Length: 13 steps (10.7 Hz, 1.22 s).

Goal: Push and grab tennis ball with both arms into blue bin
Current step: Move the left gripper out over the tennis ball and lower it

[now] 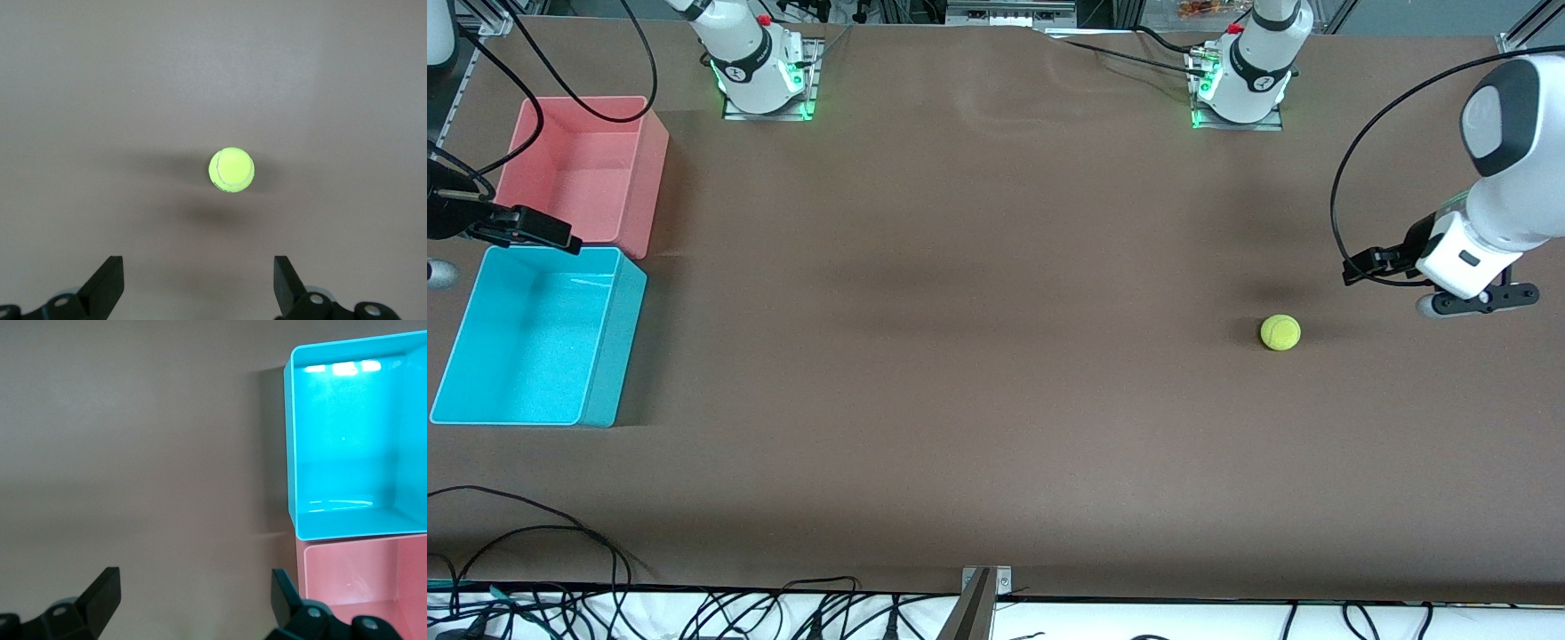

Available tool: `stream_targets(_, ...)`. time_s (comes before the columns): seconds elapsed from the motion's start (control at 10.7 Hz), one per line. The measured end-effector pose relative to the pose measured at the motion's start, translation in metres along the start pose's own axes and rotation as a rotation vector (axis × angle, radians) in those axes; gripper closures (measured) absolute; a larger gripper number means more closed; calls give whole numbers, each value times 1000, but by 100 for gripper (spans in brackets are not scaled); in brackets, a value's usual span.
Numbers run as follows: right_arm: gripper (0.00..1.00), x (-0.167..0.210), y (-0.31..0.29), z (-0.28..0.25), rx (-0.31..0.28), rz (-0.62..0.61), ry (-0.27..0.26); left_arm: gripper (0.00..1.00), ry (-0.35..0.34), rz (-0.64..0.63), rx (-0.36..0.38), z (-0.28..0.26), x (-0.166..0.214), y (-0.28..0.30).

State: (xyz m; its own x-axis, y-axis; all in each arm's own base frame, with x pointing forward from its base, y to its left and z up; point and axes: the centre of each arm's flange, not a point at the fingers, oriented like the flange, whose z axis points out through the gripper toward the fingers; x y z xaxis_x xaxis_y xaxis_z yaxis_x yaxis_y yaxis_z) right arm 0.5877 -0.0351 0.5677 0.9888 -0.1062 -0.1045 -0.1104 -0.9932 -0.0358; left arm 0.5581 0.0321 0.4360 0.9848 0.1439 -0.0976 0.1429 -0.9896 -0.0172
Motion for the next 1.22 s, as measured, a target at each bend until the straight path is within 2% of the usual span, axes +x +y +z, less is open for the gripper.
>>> stream_targets(0.28,0,0,0,1,0,-1,-1,4,32,-4,-3,30,-2,-3)
stream_targets(0.56,0,1,0,1,0,-1,-3,5,106,-2,-10,62,-6,-3)
stream_targets(0.84,0,2,0,3,0,-1,-6,9,116,2,-11,83,-13,-3)
stream_targets(0.94,0,2,0,4,0,-1,-7,17,110,11,-10,85,-14,-3)
stream_targets(1.22,0,2,0,4,0,-1,-8,59,81,90,-3,100,-20,-3)
